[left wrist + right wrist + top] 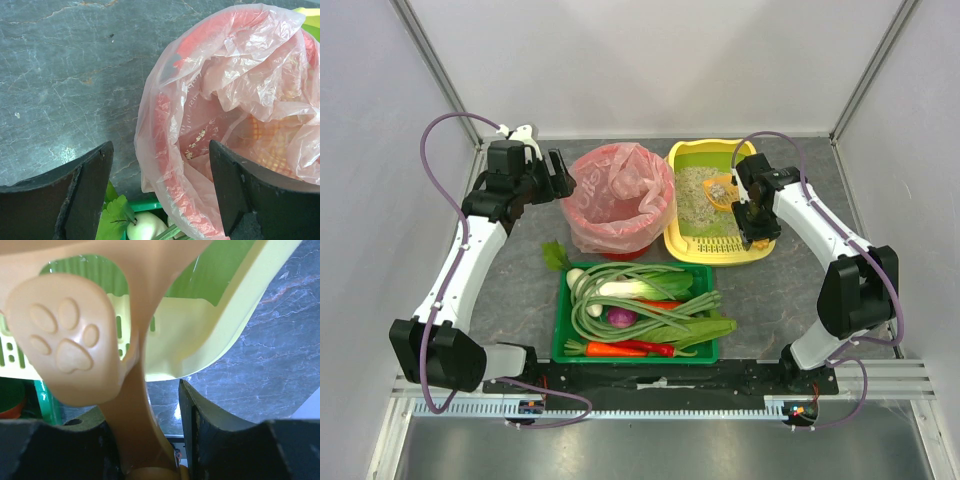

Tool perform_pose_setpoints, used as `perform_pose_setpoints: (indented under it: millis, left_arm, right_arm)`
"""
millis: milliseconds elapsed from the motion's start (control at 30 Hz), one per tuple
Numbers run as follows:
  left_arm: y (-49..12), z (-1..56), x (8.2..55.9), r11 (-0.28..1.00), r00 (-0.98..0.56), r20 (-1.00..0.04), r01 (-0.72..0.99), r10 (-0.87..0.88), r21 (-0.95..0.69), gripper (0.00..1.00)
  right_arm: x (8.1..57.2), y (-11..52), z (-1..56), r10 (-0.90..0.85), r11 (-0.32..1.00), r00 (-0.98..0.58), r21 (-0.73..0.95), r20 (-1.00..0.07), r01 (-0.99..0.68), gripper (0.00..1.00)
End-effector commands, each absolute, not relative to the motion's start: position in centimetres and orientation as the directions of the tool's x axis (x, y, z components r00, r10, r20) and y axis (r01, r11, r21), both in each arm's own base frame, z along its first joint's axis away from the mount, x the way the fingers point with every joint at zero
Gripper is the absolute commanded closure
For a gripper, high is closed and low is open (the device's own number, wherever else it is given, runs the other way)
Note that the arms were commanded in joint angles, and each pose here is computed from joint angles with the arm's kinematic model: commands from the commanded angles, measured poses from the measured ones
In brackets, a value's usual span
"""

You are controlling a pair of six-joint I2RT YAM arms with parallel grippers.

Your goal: Clean the litter box

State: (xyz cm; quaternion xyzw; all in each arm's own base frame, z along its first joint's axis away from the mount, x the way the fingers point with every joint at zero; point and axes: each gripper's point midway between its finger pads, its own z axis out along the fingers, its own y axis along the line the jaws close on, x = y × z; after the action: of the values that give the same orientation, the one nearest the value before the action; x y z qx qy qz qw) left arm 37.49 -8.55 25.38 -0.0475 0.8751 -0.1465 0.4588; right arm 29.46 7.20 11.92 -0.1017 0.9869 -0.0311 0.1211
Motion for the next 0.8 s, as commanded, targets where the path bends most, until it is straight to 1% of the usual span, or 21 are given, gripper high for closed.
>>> perform_pose_setpoints:
  millis: [0, 33, 67, 100, 133, 200, 233, 300, 367, 400, 433, 467, 500, 533, 567, 600, 633, 700, 733, 767]
  left_arm:
    - [-8.8, 26.5, 38.0, 0.943, -0.543, -0.802, 0.056, -0.247, -0.329, 0.17]
    - [-8.9, 26.5, 38.0, 0.942, -0.543, -0.802, 0.060, -0.247, -0.331, 0.17]
    - [-8.8, 26.5, 38.1, 0.943, -0.543, -0.803, 0.059, -0.246, -0.329, 0.17]
    - [-8.8, 26.4, 38.0, 0.942, -0.545, -0.801, 0.058, -0.247, -0.330, 0.17]
    - [-8.9, 26.5, 38.0, 0.942, -0.546, -0.800, 0.060, -0.247, -0.331, 0.17]
    - [-8.9, 26.5, 38.0, 0.942, -0.545, -0.801, 0.059, -0.247, -0.331, 0.17]
    - [-8.8, 26.5, 37.9, 0.942, -0.544, -0.801, 0.057, -0.249, -0.331, 0.17]
    - [-8.9, 26.3, 38.0, 0.941, -0.548, -0.799, 0.059, -0.248, -0.332, 0.17]
    - [-9.0, 26.2, 38.0, 0.940, -0.550, -0.797, 0.060, -0.250, -0.337, 0.17]
    - [-9.0, 26.3, 37.9, 0.940, -0.549, -0.797, 0.061, -0.251, -0.337, 0.17]
    - [-8.9, 26.4, 37.8, 0.940, -0.546, -0.800, 0.061, -0.250, -0.335, 0.17]
    - [-8.8, 26.4, 37.8, 0.941, -0.545, -0.800, 0.057, -0.251, -0.334, 0.17]
    - [-8.8, 26.2, 37.8, 0.941, -0.548, -0.798, 0.054, -0.251, -0.333, 0.17]
    - [-8.8, 26.2, 37.8, 0.942, -0.548, -0.799, 0.056, -0.248, -0.331, 0.17]
    - [-8.8, 26.2, 37.8, 0.942, -0.548, -0.799, 0.056, -0.248, -0.331, 0.17]
    - [-8.8, 26.3, 37.7, 0.942, -0.546, -0.800, 0.060, -0.247, -0.331, 0.17]
    - [-8.8, 26.4, 37.7, 0.941, -0.544, -0.802, 0.061, -0.247, -0.332, 0.17]
    - [-8.8, 26.6, 37.7, 0.942, -0.540, -0.804, 0.058, -0.248, -0.330, 0.17]
    - [-8.8, 26.6, 37.7, 0.942, -0.540, -0.804, 0.058, -0.248, -0.330, 0.17]
    - [-8.8, 26.5, 37.7, 0.943, -0.540, -0.805, 0.059, -0.246, -0.328, 0.17]
  right_arm:
    - [30.4, 8.8, 14.6, -0.242, 0.970, -0.913, -0.098, -0.327, -0.222, 1.00]
    - [30.3, 8.3, 14.4, -0.228, 0.973, -0.919, -0.104, -0.322, -0.205, 1.00]
    - [30.2, 6.5, 13.7, -0.177, 0.983, -0.938, -0.105, -0.299, -0.152, 1.00]
    - [30.1, 6.3, 13.5, -0.141, 0.990, -0.946, -0.071, -0.293, -0.125, 1.00]
    - [30.2, 6.5, 13.6, -0.148, 0.989, -0.944, -0.055, -0.295, -0.138, 1.00]
    - [30.2, 8.7, 14.8, -0.239, 0.971, -0.913, -0.066, -0.330, -0.231, 1.00]
    - [30.3, 8.3, 15.0, -0.258, 0.965, -0.908, -0.121, -0.329, -0.231, 1.00]
    - [30.0, 6.3, 14.2, -0.211, 0.974, -0.931, -0.142, -0.298, -0.176, 1.00]
    - [30.0, 5.6, 13.7, -0.163, 0.985, -0.946, -0.095, -0.282, -0.141, 1.00]
    - [30.1, 6.5, 14.1, -0.186, 0.982, -0.936, -0.079, -0.300, -0.170, 1.00]
    - [30.1, 8.4, 14.7, -0.253, 0.967, -0.911, -0.075, -0.326, -0.242, 1.00]
    - [30.3, 8.2, 15.1, -0.264, 0.964, -0.901, -0.119, -0.345, -0.237, 1.00]
    - [30.4, 7.7, 15.1, -0.250, 0.967, -0.904, -0.139, -0.348, -0.214, 1.00]
    - [30.4, 5.9, 14.6, -0.206, 0.975, -0.921, -0.155, -0.331, -0.162, 1.00]
    - [30.4, 5.2, 14.2, -0.160, 0.983, -0.933, -0.142, -0.321, -0.120, 1.00]
    - [30.3, 5.3, 13.8, -0.148, 0.986, -0.941, -0.115, -0.306, -0.118, 1.00]
    - [30.5, 6.6, 14.2, -0.181, 0.983, -0.931, -0.088, -0.318, -0.161, 1.00]
    - [30.7, 8.5, 15.3, -0.265, 0.964, -0.895, -0.110, -0.360, -0.241, 1.00]
    - [30.7, 8.7, 15.3, -0.277, 0.960, -0.890, -0.132, -0.362, -0.245, 1.00]
    - [30.7, 7.8, 15.1, -0.251, 0.966, -0.901, -0.145, -0.353, -0.212, 1.00]
